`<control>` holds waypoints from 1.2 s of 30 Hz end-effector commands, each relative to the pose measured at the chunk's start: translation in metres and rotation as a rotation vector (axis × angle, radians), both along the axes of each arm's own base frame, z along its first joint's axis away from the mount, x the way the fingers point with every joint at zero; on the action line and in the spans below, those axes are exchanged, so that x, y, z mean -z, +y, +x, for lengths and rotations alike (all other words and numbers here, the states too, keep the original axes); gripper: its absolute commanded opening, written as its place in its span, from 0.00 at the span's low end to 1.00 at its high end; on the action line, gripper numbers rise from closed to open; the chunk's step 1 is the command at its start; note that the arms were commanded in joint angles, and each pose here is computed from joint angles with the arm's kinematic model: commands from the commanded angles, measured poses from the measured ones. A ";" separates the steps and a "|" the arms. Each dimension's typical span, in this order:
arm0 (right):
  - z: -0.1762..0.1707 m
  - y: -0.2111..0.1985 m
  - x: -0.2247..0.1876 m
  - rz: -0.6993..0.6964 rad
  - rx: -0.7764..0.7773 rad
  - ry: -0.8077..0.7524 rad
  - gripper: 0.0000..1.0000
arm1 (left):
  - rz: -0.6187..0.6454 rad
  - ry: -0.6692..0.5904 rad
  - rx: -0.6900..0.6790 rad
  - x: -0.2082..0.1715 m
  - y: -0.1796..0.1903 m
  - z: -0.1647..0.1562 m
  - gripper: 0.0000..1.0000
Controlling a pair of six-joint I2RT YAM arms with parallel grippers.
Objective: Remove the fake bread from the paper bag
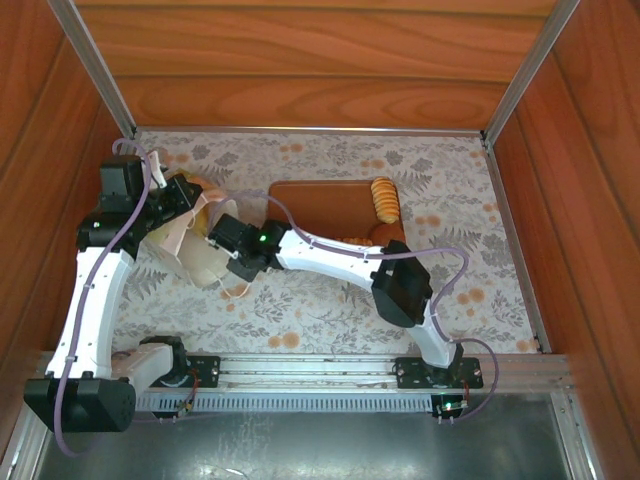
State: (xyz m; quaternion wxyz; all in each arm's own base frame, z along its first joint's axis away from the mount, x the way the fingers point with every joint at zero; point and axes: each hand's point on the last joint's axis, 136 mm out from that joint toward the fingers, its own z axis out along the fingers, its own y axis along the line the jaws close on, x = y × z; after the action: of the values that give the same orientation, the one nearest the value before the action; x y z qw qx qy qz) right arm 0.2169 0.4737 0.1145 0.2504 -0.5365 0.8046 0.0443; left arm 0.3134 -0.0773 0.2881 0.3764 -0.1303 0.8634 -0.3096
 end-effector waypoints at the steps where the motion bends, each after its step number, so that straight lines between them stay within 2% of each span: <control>1: -0.018 -0.003 -0.019 0.005 -0.102 0.008 0.31 | -0.009 -0.040 -0.015 -0.014 0.003 0.006 0.00; 5: -0.021 -0.007 -0.036 0.053 -0.087 0.015 0.34 | -0.014 -0.043 -0.009 -0.016 0.001 0.005 0.00; 9: -0.024 -0.003 -0.055 0.165 -0.067 0.042 0.39 | -0.014 -0.045 -0.005 -0.015 0.001 0.004 0.00; 13: -0.011 -0.005 -0.059 0.243 0.055 0.079 0.43 | -0.017 -0.047 -0.003 -0.016 0.000 0.002 0.00; 17: 0.006 -0.007 -0.052 0.249 0.226 0.154 0.45 | -0.024 -0.045 -0.007 -0.016 0.000 0.001 0.00; 25: 0.013 0.004 -0.032 0.312 0.429 0.399 0.47 | -0.035 -0.052 0.001 -0.019 -0.002 0.000 0.00; 31: 0.013 0.015 -0.021 0.379 0.440 0.549 0.48 | -0.040 -0.053 0.008 -0.019 -0.003 0.000 0.00; 36: 0.012 0.020 -0.002 0.351 0.483 0.608 0.48 | -0.055 -0.053 0.011 -0.019 -0.005 0.001 0.00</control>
State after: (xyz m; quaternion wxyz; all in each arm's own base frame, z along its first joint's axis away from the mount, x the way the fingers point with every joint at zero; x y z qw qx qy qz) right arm 0.2325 0.4843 0.1257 0.1239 -0.2667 0.9205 0.2572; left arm 0.3144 -0.0801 0.2919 0.3765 -0.1333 0.8582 -0.3224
